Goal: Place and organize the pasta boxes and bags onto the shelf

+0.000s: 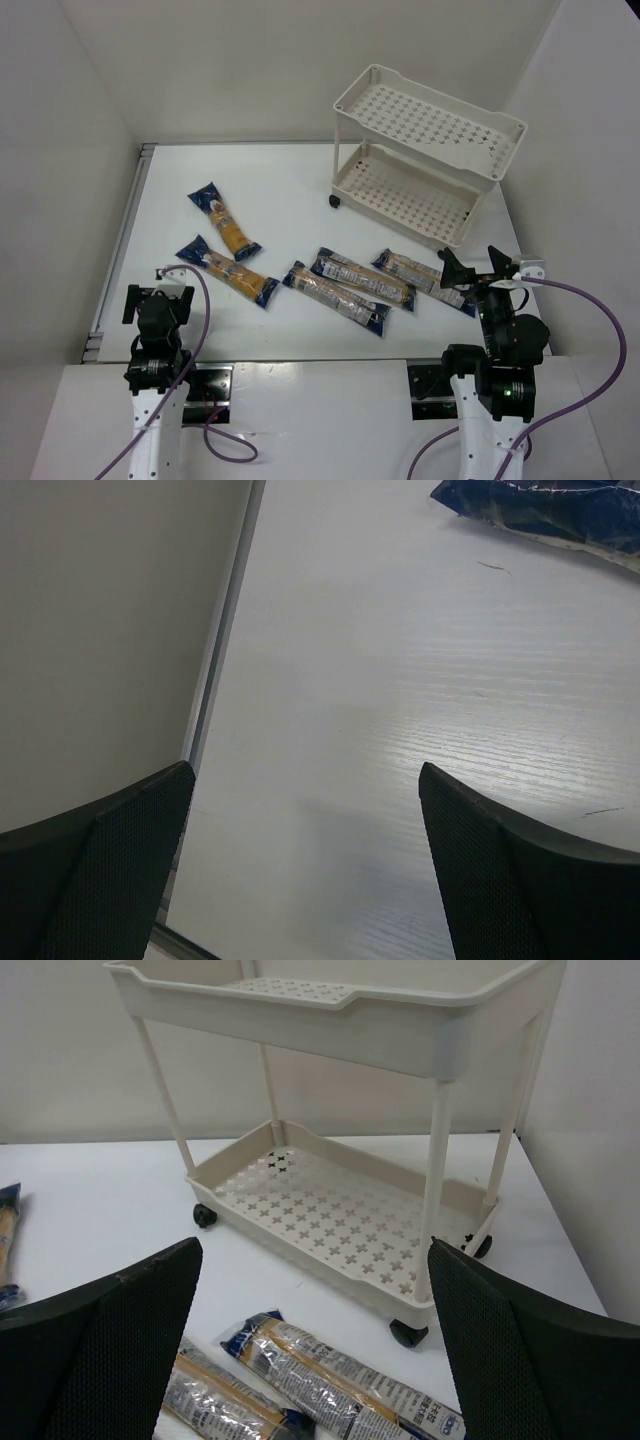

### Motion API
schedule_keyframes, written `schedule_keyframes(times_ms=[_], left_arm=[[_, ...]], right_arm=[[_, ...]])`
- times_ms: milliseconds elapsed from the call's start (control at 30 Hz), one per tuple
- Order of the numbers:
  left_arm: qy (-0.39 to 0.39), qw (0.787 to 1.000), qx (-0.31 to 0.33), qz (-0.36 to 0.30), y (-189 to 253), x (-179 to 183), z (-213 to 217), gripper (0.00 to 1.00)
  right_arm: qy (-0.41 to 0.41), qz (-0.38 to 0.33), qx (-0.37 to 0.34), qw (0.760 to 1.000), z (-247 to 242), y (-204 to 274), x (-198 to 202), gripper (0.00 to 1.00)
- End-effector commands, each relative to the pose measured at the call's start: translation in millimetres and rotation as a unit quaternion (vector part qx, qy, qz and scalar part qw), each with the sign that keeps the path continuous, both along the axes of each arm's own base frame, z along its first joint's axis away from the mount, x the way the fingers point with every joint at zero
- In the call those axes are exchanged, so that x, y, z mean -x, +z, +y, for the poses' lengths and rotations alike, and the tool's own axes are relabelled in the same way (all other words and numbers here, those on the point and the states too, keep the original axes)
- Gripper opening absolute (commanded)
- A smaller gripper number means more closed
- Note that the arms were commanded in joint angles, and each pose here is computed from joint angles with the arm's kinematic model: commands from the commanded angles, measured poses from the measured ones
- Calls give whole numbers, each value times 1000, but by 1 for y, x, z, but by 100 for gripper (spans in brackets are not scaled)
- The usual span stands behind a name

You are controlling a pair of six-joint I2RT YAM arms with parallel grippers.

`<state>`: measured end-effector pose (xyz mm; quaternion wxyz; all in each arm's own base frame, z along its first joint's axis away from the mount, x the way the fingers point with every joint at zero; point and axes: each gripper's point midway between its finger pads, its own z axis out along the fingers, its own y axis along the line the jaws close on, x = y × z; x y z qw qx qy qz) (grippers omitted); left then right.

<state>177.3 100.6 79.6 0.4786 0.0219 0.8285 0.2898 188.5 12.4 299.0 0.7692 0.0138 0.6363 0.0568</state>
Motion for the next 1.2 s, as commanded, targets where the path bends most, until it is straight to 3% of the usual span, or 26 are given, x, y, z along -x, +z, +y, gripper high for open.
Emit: schedule_keyframes(times_ms=[0, 133, 400, 567, 700, 733, 800, 833, 867, 933, 967, 1033, 1067, 1100, 1167], left_arm=[[8, 1000, -11, -26, 17, 0, 4, 100], [-2, 1000, -7, -22, 14, -1, 1, 100], [-118, 992, -37, 15, 14, -11, -23, 100], [-126, 991, -45, 18, 14, -11, -24, 100], [-206, 972, -102, 55, 11, -15, -35, 100], [-254, 956, -134, 65, 13, -17, -43, 100], [-209, 965, -158, 27, 36, -24, -29, 100], [-116, 972, -201, -37, 77, -27, -1, 100], [-88, 967, -236, -46, 94, -25, 10, 100], [-67, 962, -255, -69, 129, -20, 15, 100], [-83, 964, -231, -97, 168, -22, 6, 100], [-82, 976, -167, -110, 202, -31, 1, 100], [-68, 989, -116, -65, 198, -56, 5, 100], [-34, 987, -34, -155, 266, -64, 0, 100], [-52, 992, 64, -96, 253, -97, -16, 100]], right_arm=[[-5, -26, -5, 1000, -2, 12, 1, 98], [-5, -26, -5, 1000, -2, 12, 1, 98], [-5, -21, -5, 1000, -2, 10, -1, 98], [-5, -11, -6, 1000, -2, 7, -5, 98], [10, -1, 1, 1000, 2, 4, -12, 98], [14, 7, 8, 1000, 3, 1, -15, 98], [39, 28, 65, 997, 9, -1, -25, 98], [50, 46, 88, 994, 11, -6, -29, 98], [57, 51, 109, 991, 13, 8, -29, 98], [96, 155, 140, 973, 15, -17, -57, 98], [120, 196, 151, 962, 18, -12, -56, 98], [181, 249, 194, 931, 28, -30, -68, 98], [186, 238, 209, 930, 31, -18, -69, 98], [183, 233, 225, 928, 32, -15, -69, 98], [173, 245, 275, 913, 33, -18, -77, 98]])
